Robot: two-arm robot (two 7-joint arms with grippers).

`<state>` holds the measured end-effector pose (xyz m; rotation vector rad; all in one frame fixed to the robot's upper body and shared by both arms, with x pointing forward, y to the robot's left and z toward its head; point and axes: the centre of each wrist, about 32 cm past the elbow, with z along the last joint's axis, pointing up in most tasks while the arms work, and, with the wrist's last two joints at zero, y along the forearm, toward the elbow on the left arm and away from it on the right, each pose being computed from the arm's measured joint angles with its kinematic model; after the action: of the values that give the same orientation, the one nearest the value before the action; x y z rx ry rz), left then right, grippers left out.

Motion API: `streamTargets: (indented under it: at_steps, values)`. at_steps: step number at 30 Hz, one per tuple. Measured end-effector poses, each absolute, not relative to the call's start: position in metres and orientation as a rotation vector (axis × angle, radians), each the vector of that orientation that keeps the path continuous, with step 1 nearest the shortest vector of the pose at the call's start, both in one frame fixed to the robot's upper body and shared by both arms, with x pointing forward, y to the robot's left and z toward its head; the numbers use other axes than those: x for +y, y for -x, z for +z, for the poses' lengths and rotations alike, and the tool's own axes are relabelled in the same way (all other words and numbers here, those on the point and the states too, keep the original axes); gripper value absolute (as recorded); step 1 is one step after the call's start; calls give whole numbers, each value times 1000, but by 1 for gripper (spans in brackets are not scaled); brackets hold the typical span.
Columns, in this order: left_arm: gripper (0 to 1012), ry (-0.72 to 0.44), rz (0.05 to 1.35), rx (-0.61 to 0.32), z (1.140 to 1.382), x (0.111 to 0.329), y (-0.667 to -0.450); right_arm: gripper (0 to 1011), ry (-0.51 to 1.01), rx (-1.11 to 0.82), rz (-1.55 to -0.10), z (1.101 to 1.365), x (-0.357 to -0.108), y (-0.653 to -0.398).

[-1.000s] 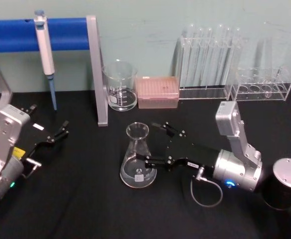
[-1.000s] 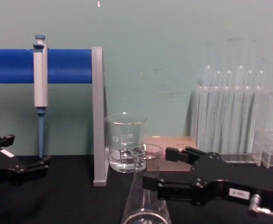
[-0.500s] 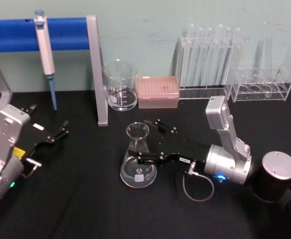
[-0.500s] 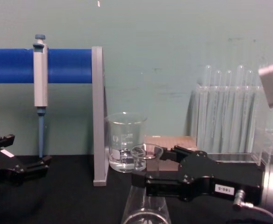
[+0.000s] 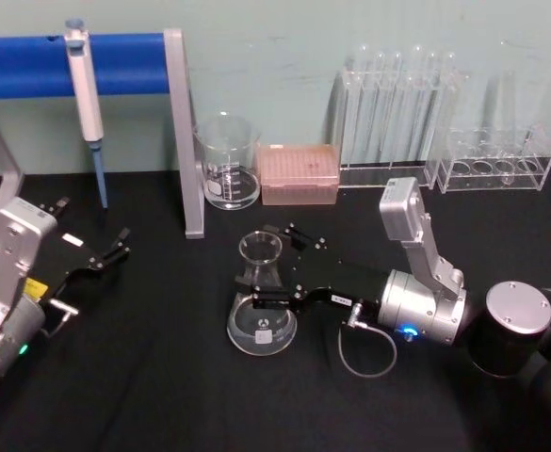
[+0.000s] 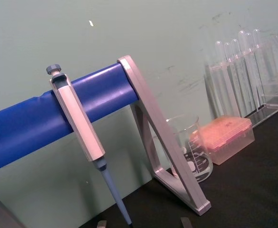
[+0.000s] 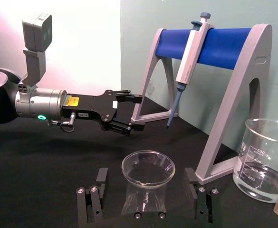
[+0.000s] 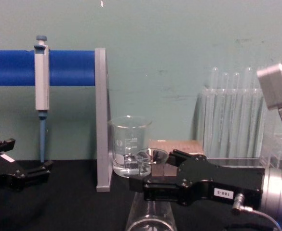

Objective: Grasp the erlenmeyer flask with one hand, shake it three times, then place it back.

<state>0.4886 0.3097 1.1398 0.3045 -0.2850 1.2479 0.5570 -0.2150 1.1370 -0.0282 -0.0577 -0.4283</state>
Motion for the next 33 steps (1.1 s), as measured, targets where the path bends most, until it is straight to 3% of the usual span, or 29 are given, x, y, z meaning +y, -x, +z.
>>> streamTargets:
  at_steps: [33]
  values:
    - [1001, -305, 1248, -285, 1140, 310, -489, 1003, 34, -53, -434, 1137, -214, -557]
